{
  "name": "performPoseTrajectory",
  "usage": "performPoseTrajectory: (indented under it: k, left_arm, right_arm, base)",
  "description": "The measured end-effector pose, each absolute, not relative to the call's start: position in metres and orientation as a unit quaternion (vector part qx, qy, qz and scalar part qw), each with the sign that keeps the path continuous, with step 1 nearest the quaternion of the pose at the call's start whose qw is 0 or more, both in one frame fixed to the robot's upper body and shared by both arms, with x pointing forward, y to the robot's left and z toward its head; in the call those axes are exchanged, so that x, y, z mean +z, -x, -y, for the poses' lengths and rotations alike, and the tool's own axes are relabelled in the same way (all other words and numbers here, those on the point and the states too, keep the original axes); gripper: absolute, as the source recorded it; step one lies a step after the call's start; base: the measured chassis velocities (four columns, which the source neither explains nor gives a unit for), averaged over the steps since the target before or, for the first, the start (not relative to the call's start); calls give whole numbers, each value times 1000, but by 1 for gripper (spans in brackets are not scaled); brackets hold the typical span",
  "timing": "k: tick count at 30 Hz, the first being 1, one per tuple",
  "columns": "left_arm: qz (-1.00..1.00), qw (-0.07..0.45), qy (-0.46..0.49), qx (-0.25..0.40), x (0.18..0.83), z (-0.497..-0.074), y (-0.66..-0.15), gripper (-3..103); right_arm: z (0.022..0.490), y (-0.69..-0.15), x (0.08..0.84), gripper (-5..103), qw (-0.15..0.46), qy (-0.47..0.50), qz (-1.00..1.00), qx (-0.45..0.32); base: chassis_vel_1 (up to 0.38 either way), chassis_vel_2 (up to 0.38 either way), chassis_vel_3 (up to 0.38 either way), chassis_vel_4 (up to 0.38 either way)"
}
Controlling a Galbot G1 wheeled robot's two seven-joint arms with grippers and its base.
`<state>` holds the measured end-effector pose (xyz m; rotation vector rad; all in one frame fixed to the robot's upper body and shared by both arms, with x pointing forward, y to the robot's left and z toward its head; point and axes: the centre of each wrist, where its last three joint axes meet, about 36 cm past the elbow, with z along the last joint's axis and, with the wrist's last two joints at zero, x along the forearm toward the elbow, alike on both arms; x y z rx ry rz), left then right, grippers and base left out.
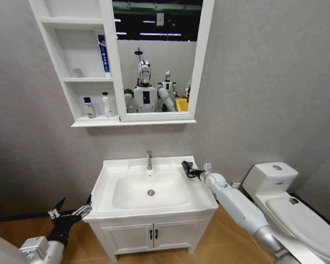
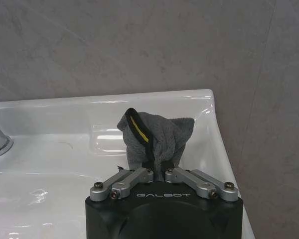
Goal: Move facial cleanser and shampoo from washbasin to cabinet, then wipe washbasin with towel.
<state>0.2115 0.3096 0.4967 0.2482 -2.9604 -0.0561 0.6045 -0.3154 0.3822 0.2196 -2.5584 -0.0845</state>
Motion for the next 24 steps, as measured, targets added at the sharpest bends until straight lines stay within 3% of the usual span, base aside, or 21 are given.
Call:
performPoseTrajectory:
  k: [5,8,9,11,12,14,15,24]
  left_arm:
    - [993,85,-83,-19,497,-310,-212,100]
    - [993,85,-83,-19,497,-310,-212,100]
    - [993,85,-83,-19,497,-310,-212,100]
    - [993,85,-83,-19,497,-310,-212,100]
    - [993,85,-83,-19,497,-310,-212,100]
    - [993,85,-83,-19,497,-310,-212,100]
    - [993,85,-83,-19,497,-310,-212,100]
    - [993,85,-83,-19,497,-310,-212,100]
  right_arm:
    - [313,-615,370,3,279,-73,957,-18]
    - [309,-621,362,7,282,-74,957,-18]
    - [307,-625,358,18,283,-87,955,-22]
    - [305,-628,355,18,282,-95,955,-20]
    - [299,-631,352,28,278,-101,955,-17]
    - [295,-632,351,28,278,-103,955,-17]
    - [291,-633,351,39,278,-105,955,-18]
    - [292,-630,351,66,273,-84,958,5]
  base:
    - [0,0,0,0]
    - [0,0,0,0]
    - [0,0,0,0]
    - [0,0,0,0]
    - [0,0,0,0]
    - [0,0,0,0]
    - [0,0,0,0]
    - [0,0,0,0]
